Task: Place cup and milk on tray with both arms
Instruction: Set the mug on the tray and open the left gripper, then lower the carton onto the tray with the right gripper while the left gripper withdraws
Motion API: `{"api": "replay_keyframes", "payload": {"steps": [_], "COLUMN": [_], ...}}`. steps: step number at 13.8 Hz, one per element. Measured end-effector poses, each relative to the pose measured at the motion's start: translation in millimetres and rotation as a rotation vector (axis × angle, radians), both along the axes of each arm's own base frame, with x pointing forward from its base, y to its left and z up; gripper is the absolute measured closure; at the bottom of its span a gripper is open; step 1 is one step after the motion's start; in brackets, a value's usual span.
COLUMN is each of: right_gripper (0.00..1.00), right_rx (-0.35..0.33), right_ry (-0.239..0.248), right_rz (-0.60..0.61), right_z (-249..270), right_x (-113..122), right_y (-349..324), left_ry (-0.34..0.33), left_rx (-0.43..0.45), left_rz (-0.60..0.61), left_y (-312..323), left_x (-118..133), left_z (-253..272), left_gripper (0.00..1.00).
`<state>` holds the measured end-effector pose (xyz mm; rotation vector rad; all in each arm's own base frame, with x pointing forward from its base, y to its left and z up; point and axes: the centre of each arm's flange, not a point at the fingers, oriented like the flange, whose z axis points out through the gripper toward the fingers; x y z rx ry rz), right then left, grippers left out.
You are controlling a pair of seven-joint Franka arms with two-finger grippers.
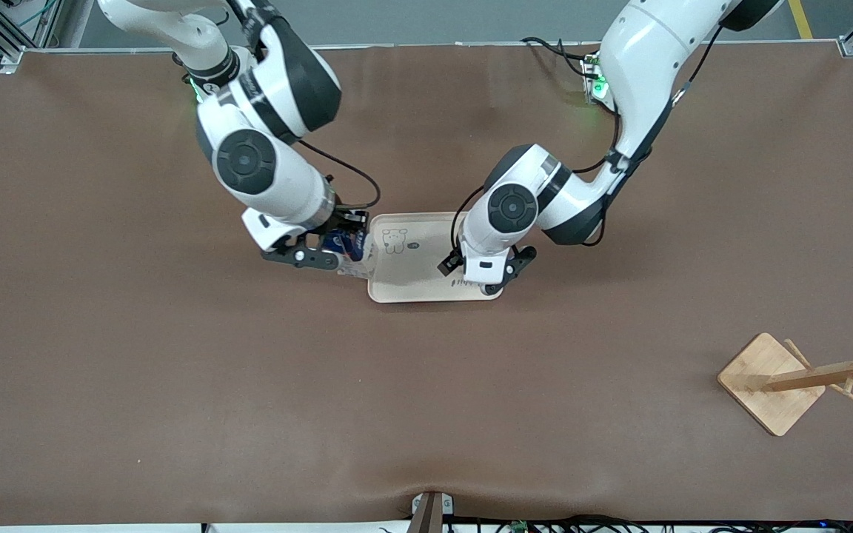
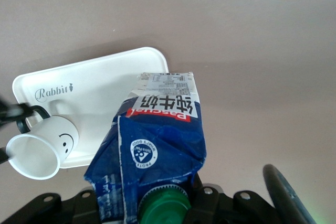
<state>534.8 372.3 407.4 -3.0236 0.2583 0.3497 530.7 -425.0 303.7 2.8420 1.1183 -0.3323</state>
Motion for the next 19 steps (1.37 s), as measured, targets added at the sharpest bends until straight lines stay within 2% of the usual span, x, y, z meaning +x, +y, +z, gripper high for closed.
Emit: {"api": "replay_keyframes", "payload": {"steps": [4, 8, 13, 17, 19], "right_gripper": [0.5, 0.5, 0.5, 0.5, 0.38], "right_rx": [-0.01, -0.022, -0.042, -0.049, -0.067], "right_ry": [0.007, 0.022, 0.019, 0.02, 0.008], "right_rz": [0.055, 0.083, 0.127, 0.131, 0.16], "right_z": [-46, -69, -77, -77, -79], "right_x": [-9, -13, -27, -26, -27], "right_y": [46, 67, 84, 84, 84], "left_ry": [-0.046, -0.078, -0.131, -0.165, -0.184], "left_rx": [0.067, 0.077, 0.083, 0.09, 0.092], "left_rz": [0.011, -0.047, -0.187, -0.293, -0.346], "left_y": [41, 98, 184, 250, 285], "left_x": [34, 54, 61, 61, 63], "left_z": [98, 158, 230, 270, 284], "left_gripper": [0.0, 0.0, 0.0, 0.0, 0.0]}}
